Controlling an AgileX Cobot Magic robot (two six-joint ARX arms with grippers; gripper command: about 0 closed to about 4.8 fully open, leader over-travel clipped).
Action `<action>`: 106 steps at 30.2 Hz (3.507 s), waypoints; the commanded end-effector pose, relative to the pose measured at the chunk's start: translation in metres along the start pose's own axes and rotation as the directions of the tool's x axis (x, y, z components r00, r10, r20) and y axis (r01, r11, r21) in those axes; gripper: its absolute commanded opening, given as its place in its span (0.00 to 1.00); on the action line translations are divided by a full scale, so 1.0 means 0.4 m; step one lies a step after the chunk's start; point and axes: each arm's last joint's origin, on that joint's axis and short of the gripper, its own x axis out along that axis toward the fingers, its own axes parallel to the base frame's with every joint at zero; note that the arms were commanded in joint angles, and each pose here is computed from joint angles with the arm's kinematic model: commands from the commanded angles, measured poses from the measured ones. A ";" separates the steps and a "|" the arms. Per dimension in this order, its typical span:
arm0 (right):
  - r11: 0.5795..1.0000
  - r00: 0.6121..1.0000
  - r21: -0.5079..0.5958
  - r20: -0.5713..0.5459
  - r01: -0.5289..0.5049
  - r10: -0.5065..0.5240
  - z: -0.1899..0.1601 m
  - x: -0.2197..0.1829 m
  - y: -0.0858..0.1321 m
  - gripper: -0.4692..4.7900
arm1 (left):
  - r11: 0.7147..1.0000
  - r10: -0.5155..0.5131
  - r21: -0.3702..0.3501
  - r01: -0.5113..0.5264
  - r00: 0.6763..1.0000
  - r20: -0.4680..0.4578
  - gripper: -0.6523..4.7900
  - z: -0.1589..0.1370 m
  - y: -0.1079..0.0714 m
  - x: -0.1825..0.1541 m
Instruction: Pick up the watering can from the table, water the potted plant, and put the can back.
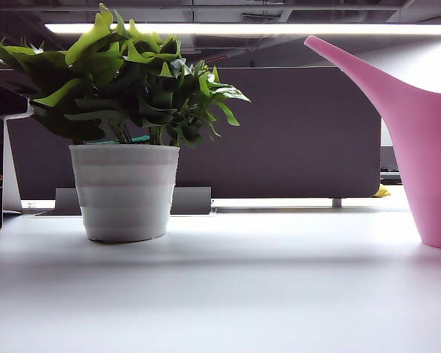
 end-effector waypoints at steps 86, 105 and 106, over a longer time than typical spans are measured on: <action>0.701 0.790 -0.709 0.476 0.083 0.387 0.633 -0.014 0.349 0.08 | 0.768 0.640 -0.008 -0.640 0.768 -0.012 0.11 -0.002 0.156 -0.059; 0.727 0.813 -0.684 0.453 0.054 0.366 0.627 -0.010 0.348 0.08 | 0.768 0.640 -0.007 -0.640 0.768 -0.012 0.11 -0.002 0.156 -0.059; 0.741 0.824 -0.670 0.445 0.046 0.352 0.625 -0.008 0.347 0.08 | 0.768 0.640 -0.007 -0.640 0.768 -0.012 0.11 -0.002 0.156 -0.059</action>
